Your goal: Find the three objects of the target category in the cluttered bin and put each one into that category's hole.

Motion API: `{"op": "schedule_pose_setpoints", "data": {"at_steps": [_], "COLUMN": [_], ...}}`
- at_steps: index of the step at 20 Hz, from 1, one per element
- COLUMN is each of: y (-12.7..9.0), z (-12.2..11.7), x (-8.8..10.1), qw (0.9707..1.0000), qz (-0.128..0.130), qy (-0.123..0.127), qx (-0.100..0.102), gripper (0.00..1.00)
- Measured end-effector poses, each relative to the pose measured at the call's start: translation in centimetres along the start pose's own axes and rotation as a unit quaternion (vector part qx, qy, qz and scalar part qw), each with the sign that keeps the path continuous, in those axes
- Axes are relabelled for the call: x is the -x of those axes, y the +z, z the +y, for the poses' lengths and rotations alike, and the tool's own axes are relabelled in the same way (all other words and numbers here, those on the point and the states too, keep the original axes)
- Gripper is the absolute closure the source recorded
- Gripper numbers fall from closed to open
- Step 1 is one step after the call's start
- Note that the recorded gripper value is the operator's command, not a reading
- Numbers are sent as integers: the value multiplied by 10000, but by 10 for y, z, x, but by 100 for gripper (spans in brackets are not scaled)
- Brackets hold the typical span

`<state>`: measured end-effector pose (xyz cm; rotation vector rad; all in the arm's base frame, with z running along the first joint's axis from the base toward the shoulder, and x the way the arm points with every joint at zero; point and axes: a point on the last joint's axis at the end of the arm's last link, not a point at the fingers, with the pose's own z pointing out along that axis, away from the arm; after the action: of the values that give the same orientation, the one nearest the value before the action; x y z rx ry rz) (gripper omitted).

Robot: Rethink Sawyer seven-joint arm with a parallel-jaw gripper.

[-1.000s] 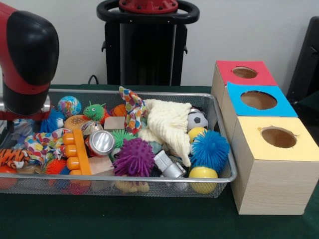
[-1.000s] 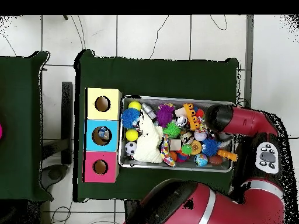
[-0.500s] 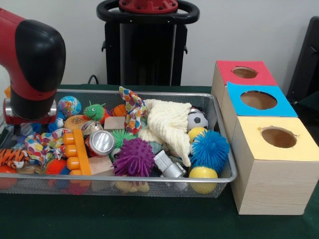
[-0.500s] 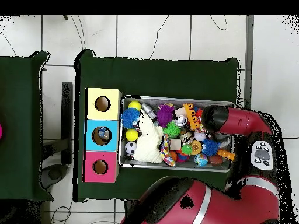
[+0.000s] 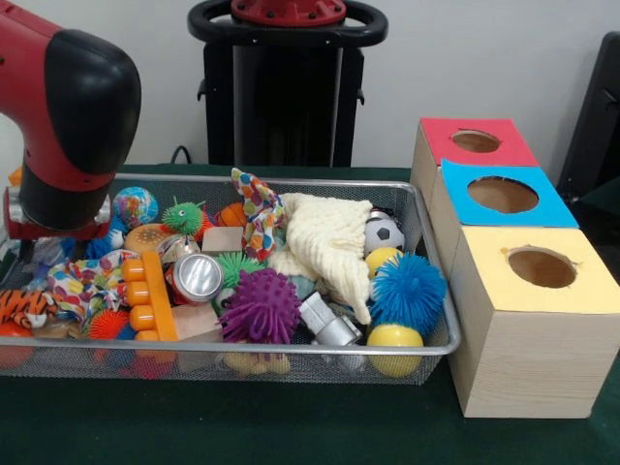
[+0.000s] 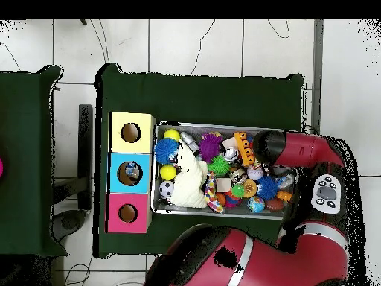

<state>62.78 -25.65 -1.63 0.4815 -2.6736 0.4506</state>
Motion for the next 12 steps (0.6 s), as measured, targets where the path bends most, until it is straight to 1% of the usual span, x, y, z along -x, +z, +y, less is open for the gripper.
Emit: {"op": "schedule_pose_setpoints", "data": {"at_steps": [6, 8, 12], "y": [-9, -10, -11], "z": [-6, -8, -12], "x": [-2, -3, -10], "qw": [9999, 9998, 9996], "qz": [61, 88, 230], "qy": [-4, 2, 34], "qx": [-162, -167, -151], "gripper": [0, 0, 0]}}
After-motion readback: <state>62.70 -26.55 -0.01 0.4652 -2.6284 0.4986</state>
